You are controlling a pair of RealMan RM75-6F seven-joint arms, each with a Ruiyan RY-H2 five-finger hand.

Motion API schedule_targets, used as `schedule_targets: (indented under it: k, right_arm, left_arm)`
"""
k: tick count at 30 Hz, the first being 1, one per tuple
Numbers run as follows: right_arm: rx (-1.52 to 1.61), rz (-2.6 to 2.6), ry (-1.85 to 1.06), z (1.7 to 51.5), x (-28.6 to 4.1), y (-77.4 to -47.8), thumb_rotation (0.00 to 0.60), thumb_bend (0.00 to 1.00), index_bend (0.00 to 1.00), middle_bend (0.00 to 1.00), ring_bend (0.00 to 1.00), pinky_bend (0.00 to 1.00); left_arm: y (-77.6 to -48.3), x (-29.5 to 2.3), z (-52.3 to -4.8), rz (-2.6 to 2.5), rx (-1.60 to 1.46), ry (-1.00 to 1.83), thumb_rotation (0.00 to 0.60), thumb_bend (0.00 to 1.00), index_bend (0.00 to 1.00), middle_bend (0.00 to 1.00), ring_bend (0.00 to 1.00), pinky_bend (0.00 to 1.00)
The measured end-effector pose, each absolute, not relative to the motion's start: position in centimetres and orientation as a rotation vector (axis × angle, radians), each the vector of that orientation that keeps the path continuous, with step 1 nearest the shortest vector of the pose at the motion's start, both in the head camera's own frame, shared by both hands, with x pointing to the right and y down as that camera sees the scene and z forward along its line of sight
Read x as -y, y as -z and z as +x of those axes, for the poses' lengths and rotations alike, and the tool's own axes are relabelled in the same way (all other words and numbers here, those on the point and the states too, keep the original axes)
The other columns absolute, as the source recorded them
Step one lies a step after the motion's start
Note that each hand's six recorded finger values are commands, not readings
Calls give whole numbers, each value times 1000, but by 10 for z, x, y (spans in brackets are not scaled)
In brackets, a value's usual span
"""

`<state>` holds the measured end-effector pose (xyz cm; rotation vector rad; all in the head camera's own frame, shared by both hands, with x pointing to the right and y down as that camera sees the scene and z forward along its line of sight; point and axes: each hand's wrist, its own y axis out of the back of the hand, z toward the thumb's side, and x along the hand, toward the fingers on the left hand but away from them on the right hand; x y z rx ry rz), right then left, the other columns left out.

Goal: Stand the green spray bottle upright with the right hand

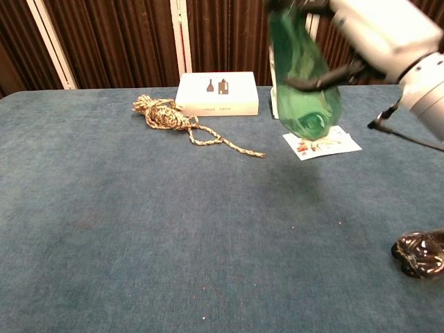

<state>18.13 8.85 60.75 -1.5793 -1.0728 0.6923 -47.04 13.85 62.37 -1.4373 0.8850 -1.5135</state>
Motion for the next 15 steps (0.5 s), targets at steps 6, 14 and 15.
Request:
schedule_targets:
  k: [6, 14, 15]
  right_arm:
    - [1381, -1830, -484, 206, -75, -595, 600, 606, 939, 104, 0, 0]
    - [1690, -2004, -387, 250, -68, -607, 600, 614, 938, 92, 0, 0]
    - [1696, -2000, -390, 253, -69, -609, 600, 614, 938, 92, 0, 0]
  left_arm:
    - [-625, -139, -469, -1460, -884, 1511, 600, 50, 0, 0, 0, 0]
    - [-625, -140, -466, -1463, -872, 1504, 600, 50, 0, 0, 0, 0]
    - [-625, -140, -465, -1464, -873, 1503, 600, 50, 0, 0, 0, 0]
